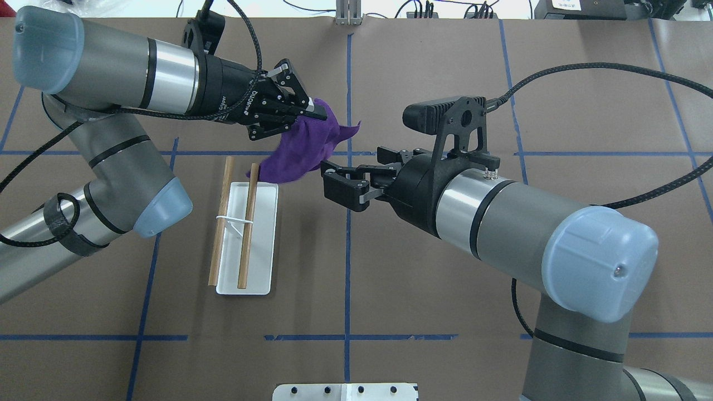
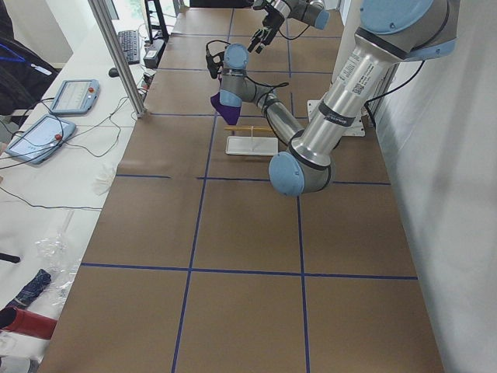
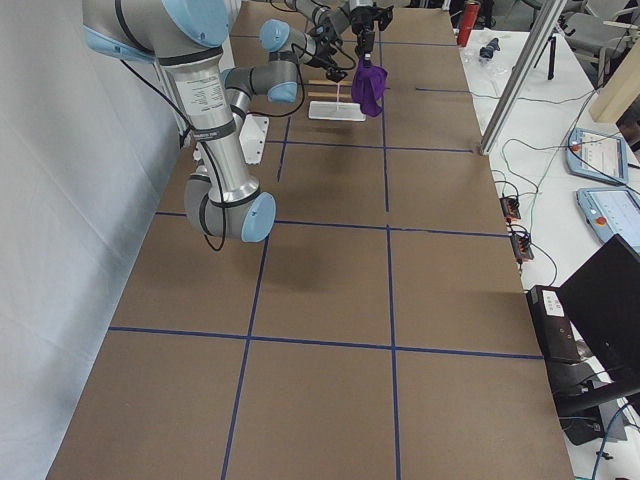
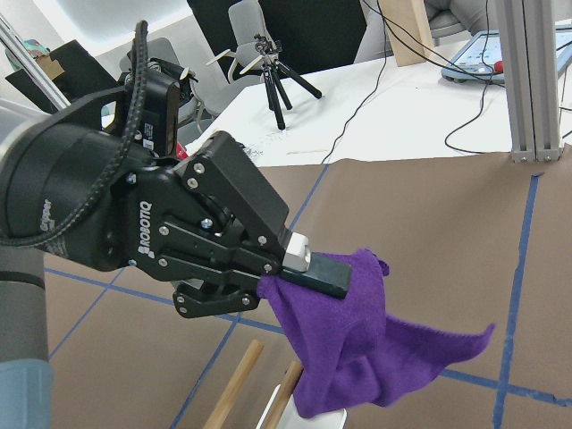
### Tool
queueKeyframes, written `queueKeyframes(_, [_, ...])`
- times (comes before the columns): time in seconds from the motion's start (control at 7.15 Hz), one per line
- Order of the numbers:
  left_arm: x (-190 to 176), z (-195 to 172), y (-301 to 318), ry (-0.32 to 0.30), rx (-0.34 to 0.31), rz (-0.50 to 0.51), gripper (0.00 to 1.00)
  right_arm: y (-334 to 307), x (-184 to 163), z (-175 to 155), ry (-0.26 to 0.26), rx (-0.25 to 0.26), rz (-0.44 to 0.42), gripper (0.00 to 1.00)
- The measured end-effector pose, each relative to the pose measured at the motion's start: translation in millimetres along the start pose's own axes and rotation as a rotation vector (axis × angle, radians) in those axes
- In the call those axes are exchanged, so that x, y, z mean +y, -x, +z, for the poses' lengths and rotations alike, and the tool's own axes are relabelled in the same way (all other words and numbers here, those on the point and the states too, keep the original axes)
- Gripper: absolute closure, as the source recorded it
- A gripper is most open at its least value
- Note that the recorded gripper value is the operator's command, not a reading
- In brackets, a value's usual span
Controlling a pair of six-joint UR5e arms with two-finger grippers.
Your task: Hang towel on rack
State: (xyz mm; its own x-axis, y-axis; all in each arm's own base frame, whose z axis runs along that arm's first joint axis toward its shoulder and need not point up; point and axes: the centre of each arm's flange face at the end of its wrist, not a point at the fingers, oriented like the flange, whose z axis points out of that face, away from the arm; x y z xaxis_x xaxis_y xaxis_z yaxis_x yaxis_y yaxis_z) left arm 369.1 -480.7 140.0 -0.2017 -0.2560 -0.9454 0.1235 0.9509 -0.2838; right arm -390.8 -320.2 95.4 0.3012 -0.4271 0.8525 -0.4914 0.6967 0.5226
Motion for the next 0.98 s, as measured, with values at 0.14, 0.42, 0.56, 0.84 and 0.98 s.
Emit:
queueKeyframes(0.14, [0,0,0,0.0,0.0,0.0,1.0,-1,-1,-1,0.002,0.0,-0.003,0.0])
queueKeyframes(0.42, [1,-1,0,-0.001,0.001,0.0,1.0,-17,1,-16,0.032,0.002,-0.01,0.0])
queueKeyframes(0.56, [2,-3,-3,-0.007,0.009,0.002,1.0,-38,1,-32,0.061,0.012,-0.016,0.0])
queueKeyframes(0.84, [12,-10,-11,-0.067,0.038,-0.001,1.0,-99,-18,-66,0.149,0.053,-0.027,0.0])
queueKeyframes(0.98, [29,-7,-19,-0.104,0.037,-0.016,1.0,-136,-31,-84,0.198,0.086,-0.037,0.0])
